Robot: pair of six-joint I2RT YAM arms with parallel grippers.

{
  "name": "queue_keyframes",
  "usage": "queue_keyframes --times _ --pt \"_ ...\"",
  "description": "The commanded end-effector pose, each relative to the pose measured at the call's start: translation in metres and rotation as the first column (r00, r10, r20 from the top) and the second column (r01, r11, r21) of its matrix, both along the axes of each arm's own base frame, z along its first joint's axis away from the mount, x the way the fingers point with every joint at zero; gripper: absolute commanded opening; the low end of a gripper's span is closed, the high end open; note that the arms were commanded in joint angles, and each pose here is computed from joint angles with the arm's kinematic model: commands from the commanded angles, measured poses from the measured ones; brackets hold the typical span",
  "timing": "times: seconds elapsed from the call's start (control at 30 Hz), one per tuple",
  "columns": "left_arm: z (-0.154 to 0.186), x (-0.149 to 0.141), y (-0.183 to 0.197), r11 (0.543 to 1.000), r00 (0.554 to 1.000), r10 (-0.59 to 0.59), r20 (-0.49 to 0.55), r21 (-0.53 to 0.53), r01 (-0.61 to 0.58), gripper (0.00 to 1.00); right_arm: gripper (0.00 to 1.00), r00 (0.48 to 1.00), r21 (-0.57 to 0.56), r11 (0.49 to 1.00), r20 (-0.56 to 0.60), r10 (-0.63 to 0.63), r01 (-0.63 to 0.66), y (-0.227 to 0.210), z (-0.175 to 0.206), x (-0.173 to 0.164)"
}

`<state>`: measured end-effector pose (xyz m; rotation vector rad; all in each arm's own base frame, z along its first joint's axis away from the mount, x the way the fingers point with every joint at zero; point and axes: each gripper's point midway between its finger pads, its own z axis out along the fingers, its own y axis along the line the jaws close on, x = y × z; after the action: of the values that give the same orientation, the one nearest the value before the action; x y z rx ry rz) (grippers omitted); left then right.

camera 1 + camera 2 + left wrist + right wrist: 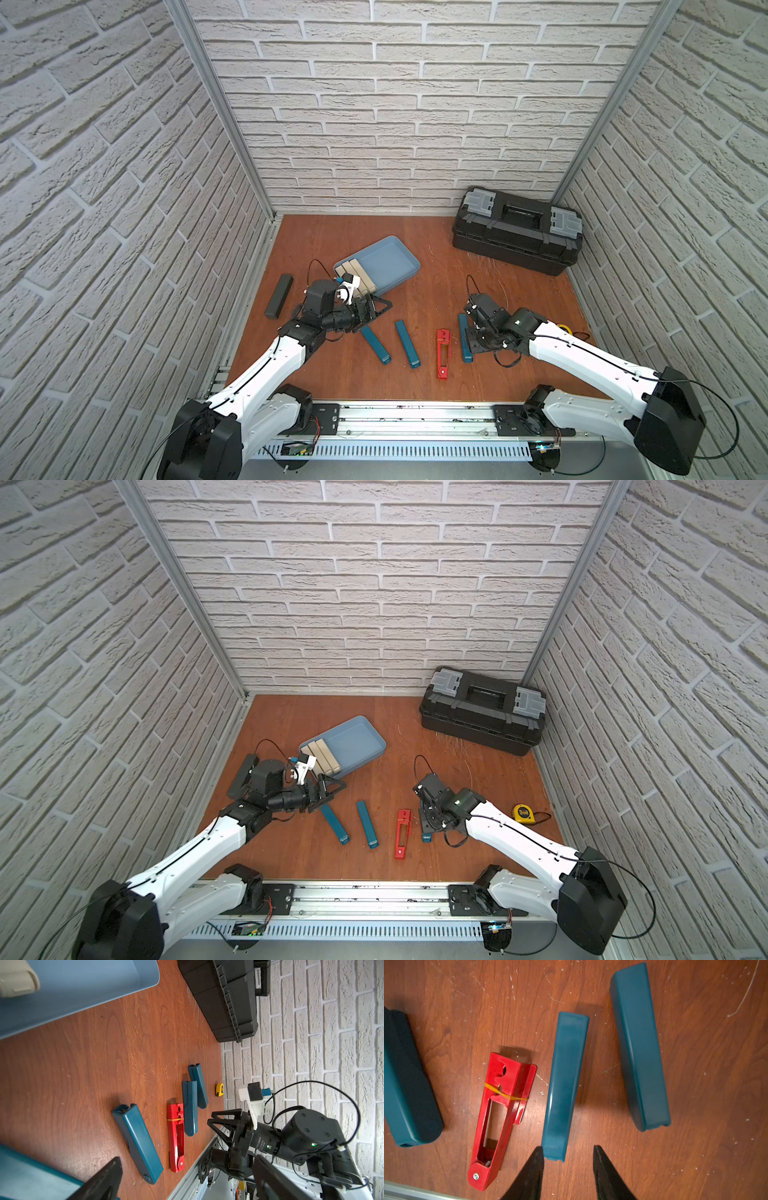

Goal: Put the pruning pliers into the storage box
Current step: Pick up the pruning pliers from the center of the board.

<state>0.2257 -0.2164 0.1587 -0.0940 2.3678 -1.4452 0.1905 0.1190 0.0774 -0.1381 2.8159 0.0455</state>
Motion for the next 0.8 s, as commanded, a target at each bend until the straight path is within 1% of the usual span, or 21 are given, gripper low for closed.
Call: queue_keyframes --times 0.0,0.17,0.33,0.57,0.77 --pt "-0.007 -0.006 -0.002 1.000 1.000 -0.002 0.005 0.013 0.002 0.98 0.42 0.999 0.015 0.999 0.017 -0.038 0.038 0.003 -0.002 -0.005" --pt "-0.013 -0.010 -0.006 1.000 1.000 -0.015 -0.006 0.022 0.015 0.98 0.42 0.999 0.019 0.999 0.021 -0.044 0.043 0.006 -0.010 -0.010" --pt "-0.014 -0.011 -0.010 0.999 1.000 -0.030 -0.010 0.022 0.030 0.98 0.43 0.998 0.034 0.998 0.039 -0.054 0.052 0.008 -0.016 -0.010" --pt "-0.017 -0.011 -0.012 0.999 0.999 -0.038 -0.018 0.027 0.039 0.98 0.43 0.998 0.041 0.998 0.035 -0.058 0.057 0.011 -0.027 -0.010" --pt "-0.018 -0.011 -0.013 0.999 0.999 -0.039 -0.018 0.031 0.040 0.98 0.43 0.998 0.026 0.998 0.030 -0.054 0.053 0.013 -0.031 -0.007"
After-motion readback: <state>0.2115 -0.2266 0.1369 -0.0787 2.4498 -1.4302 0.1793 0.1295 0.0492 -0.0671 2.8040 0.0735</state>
